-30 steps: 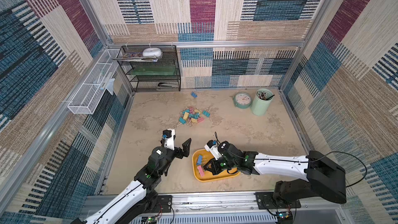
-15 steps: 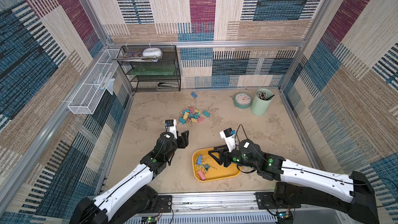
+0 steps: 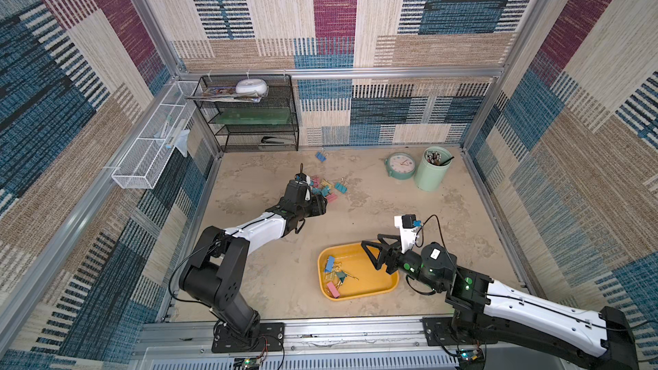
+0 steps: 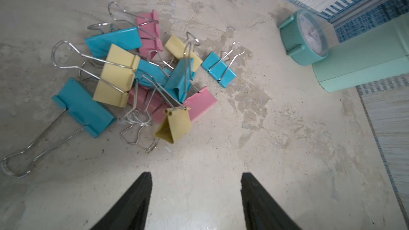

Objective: Put the binder clips in the storage box
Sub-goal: Pick up the binder clip at the center of the board.

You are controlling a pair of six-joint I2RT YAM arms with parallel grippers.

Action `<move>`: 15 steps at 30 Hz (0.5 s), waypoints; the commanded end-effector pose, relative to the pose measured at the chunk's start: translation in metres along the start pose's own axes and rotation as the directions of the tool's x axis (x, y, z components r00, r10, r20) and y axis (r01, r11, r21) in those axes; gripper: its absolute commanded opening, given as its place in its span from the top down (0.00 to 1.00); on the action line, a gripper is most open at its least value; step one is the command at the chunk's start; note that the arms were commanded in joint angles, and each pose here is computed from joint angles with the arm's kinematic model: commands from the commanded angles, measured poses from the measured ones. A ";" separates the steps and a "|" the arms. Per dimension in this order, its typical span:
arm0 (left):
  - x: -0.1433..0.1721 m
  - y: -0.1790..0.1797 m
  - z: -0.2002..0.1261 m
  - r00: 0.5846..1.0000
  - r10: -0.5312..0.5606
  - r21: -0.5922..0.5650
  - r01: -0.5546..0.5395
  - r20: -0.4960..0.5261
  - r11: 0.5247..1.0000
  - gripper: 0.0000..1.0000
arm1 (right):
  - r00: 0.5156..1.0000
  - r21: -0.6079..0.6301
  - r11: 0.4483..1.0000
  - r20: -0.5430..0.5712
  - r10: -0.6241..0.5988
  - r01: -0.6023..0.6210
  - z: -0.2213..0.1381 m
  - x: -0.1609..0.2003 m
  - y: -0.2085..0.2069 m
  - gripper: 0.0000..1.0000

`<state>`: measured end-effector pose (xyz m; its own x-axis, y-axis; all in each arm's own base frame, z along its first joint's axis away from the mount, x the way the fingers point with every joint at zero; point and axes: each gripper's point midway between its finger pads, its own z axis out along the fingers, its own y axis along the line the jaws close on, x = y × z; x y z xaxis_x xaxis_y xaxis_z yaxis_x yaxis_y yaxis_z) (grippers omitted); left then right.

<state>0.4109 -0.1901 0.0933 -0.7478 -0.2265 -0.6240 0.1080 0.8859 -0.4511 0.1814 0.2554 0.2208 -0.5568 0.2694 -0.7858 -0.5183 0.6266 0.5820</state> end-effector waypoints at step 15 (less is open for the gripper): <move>-0.007 0.012 0.049 0.999 -0.034 0.010 0.034 -0.006 0.999 0.55 | 0.998 0.028 1.000 0.055 0.003 -0.005 -0.004 -0.014 -0.003 0.05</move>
<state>0.4419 -0.1940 0.0528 -0.7778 -0.2441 -0.5792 0.0666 0.8843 -0.4621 0.1860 0.2465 0.2249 -0.5360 0.3058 -0.7869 -0.4924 0.6440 0.5856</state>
